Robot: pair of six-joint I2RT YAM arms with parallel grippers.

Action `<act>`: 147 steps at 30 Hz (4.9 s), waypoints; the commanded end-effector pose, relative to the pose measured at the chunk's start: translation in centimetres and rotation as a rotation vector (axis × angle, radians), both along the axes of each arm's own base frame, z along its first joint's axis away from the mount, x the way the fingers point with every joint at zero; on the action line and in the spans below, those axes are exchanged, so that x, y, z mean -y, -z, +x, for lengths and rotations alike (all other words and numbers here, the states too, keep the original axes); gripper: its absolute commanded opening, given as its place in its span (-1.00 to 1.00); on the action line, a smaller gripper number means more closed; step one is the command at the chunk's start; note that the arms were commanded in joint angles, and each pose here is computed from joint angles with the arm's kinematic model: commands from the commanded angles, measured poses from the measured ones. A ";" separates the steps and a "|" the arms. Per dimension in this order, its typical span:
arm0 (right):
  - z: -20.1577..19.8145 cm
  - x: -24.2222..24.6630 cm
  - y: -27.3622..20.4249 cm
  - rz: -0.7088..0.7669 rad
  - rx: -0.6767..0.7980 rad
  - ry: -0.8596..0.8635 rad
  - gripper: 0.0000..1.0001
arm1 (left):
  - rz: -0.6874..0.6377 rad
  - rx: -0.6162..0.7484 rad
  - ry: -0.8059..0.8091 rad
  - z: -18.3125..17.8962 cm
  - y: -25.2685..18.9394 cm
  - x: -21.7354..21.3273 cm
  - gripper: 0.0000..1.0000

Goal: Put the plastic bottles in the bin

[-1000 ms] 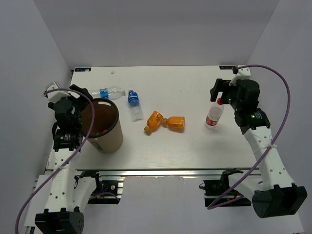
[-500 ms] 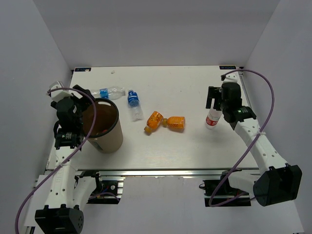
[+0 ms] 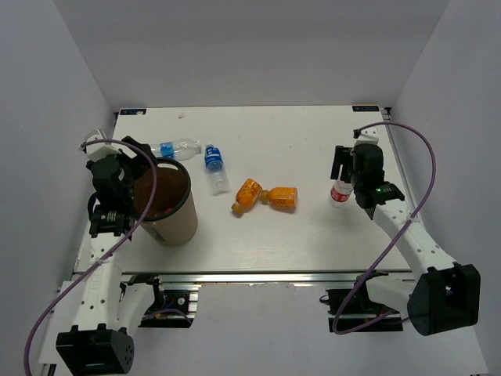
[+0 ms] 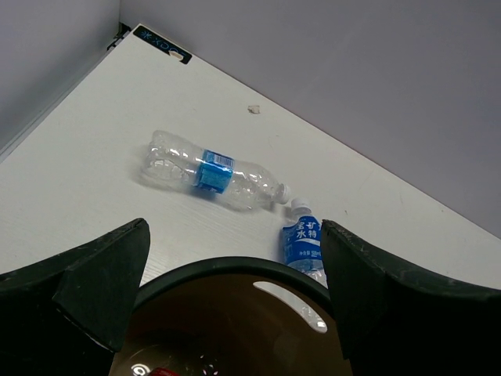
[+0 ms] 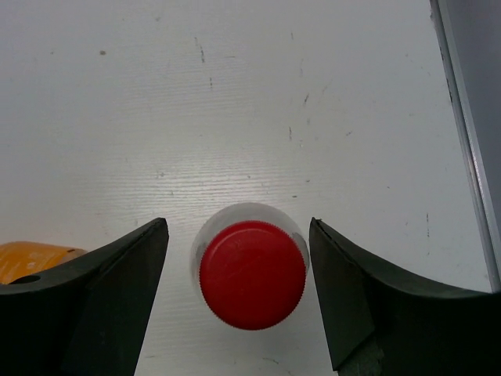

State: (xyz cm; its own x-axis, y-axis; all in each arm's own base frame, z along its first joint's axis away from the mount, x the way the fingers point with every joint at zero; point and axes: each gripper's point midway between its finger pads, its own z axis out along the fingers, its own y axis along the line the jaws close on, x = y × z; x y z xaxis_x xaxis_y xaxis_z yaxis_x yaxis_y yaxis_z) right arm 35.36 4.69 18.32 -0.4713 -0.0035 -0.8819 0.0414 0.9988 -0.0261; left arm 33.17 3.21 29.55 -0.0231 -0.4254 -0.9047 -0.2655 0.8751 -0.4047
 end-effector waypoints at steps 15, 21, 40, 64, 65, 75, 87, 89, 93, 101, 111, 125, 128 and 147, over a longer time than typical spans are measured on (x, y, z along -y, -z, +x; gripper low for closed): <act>1.8 0.3 -5.6 0.002 0.160 0.033 -0.62 | 0.002 0.008 0.022 0.3 -0.2 0.3 0.96; 1.2 -3.7 -18.5 0.099 0.436 -0.212 -0.91 | 0.008 0.013 0.001 0.1 -0.5 0.0 0.96; -15.8 -32.9 -31.5 0.434 0.796 -1.596 -1.00 | -0.053 -0.013 -0.118 0.3 -1.0 -1.7 0.96; -15.9 -45.9 -25.9 0.413 0.629 -1.702 0.06 | -0.045 0.027 -0.154 -0.9 -2.6 -2.3 0.96; -15.9 -45.9 -25.8 0.407 0.611 -1.702 0.26 | -0.045 0.025 -0.153 -0.8 -2.6 -2.3 0.96; -13.9 -41.9 -27.1 0.291 0.666 -1.503 0.79 | -0.004 0.053 -0.038 1.0 -4.9 -0.7 0.96; -5.2 -24.2 -23.4 0.190 0.613 -1.029 0.79 | 0.399 0.023 0.768 13.5 -6.1 3.5 0.96; -4.5 -22.0 -22.5 0.158 0.605 -0.983 0.79 | 0.473 -0.079 0.947 14.7 -1.1 3.9 0.96; -3.9 -20.2 -21.2 0.107 0.578 -0.931 0.79 | 0.553 -0.211 1.026 17.0 3.3 2.3 0.96; -0.7 -18.6 -16.9 0.082 0.432 -0.830 0.79 | 0.514 -0.321 1.104 21.6 10.3 0.5 0.96; 0.7 -18.9 -15.2 0.081 0.368 -0.818 0.79 | 0.493 -0.388 1.219 21.3 17.9 0.7 0.96; -0.6 -17.7 -15.6 0.066 0.412 -0.801 0.79 | 0.468 -0.496 1.321 18.3 23.4 2.6 0.96; -0.7 -17.7 -15.6 0.068 0.412 -0.800 0.79 | 0.480 -0.500 1.308 18.5 23.8 2.4 0.94; -1.3 -17.0 -16.1 0.077 0.441 -0.779 0.79 | 0.532 -0.382 1.346 16.5 18.2 3.2 -0.61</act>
